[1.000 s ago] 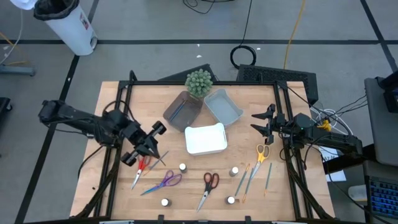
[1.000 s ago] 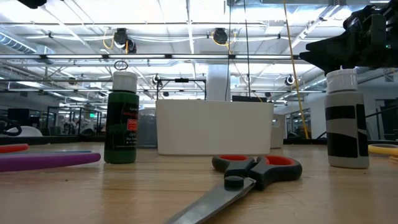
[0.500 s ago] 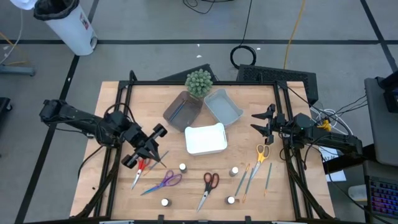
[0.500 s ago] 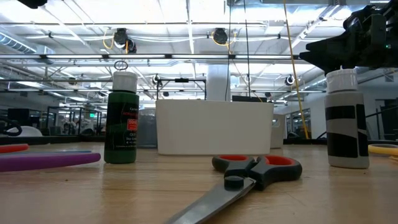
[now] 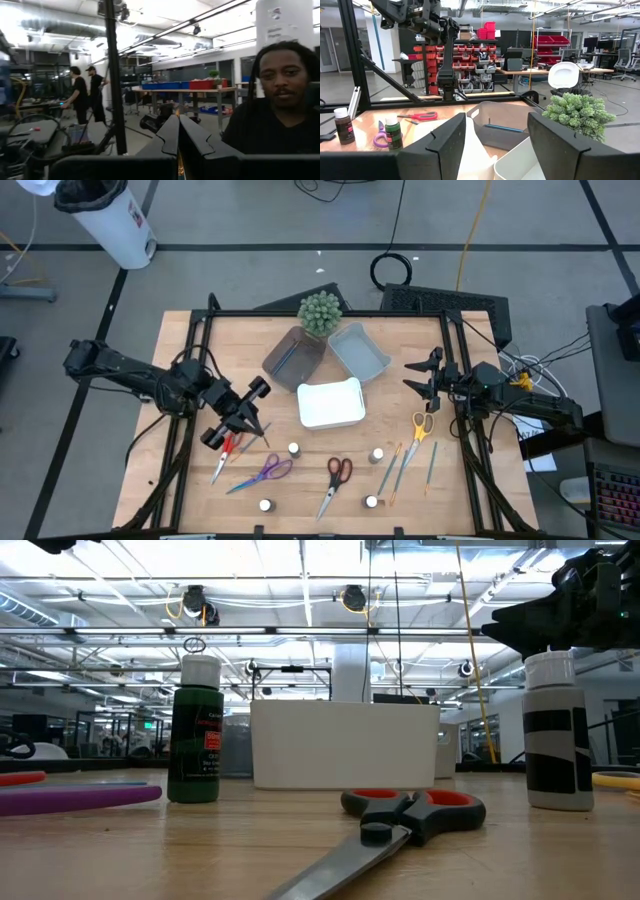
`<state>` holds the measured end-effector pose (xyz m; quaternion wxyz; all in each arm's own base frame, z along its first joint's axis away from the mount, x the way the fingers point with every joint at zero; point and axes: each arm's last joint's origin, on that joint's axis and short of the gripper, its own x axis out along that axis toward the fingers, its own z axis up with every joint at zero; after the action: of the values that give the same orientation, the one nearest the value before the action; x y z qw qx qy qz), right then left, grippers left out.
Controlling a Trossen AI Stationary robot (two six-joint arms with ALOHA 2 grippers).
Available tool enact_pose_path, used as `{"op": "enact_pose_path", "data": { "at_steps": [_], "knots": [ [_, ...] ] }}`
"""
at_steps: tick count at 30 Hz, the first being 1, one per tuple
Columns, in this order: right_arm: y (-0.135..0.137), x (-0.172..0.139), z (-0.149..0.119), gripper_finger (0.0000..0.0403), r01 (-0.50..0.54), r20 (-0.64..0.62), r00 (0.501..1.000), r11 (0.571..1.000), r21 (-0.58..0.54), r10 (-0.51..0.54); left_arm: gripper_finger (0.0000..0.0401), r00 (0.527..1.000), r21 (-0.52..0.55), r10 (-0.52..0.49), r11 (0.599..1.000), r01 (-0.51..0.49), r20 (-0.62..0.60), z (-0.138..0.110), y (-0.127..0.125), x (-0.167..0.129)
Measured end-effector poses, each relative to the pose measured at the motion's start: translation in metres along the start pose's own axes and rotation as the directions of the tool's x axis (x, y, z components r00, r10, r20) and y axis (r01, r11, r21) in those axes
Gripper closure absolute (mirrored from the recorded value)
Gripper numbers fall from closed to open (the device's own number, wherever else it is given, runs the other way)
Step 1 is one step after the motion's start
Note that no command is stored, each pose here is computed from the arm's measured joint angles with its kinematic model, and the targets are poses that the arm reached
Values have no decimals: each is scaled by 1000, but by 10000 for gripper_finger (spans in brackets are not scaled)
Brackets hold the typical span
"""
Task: Pick & Place Paint Supplies
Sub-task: Put the blue paint brush into the black bin
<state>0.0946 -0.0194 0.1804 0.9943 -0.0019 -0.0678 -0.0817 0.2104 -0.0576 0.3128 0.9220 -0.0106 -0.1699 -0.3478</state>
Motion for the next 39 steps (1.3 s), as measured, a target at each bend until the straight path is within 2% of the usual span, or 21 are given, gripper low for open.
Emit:
{"op": "enact_pose_path", "data": {
  "at_steps": [5, 13, 17, 20, 24, 26, 30, 34, 39],
  "knots": [
    [0, 0, 0, 197, 0, 0, 1000, 1000, 0, 0, 397, 997, 14, 81, 997, -81, -11, -2, 2, 0],
    [0, 0, 0, 199, 0, 0, 1000, 1000, 0, 0, 397, 966, 66, 256, 965, -254, -19, -3, 8, -1],
    [0, 0, 0, 198, 0, 0, 1000, 1000, 0, 0, 398, 924, 77, 381, 923, -378, -23, -4, 11, -2],
    [0, 0, 0, 196, 0, 0, 1000, 1000, 0, 0, 398, 863, 82, 503, 863, -499, -40, -7, 15, -4],
    [0, 0, 0, 196, 0, 1, 1000, 1000, 0, 0, 397, 740, 141, 669, 742, -656, -74, -11, 20, -8],
    [0, 0, 0, 197, 0, 0, 1000, 1000, 0, 0, 399, 650, 177, 755, 653, -736, -88, -13, 22, -11],
    [0, 0, 0, 197, 0, 0, 1000, 1000, 0, 0, 398, 429, 267, 899, 435, -860, -83, -15, 26, -18],
    [0, 0, 0, 198, 0, 0, 1000, 1000, 0, 0, 399, 231, 380, 971, 234, -895, -53, -15, 29, -23],
    [0, 0, 0, 198, 0, 0, 1000, 1000, 0, 0, 399, 31, 493, 999, 36, -869, -18, -14, 29, -29]
  ]
}}
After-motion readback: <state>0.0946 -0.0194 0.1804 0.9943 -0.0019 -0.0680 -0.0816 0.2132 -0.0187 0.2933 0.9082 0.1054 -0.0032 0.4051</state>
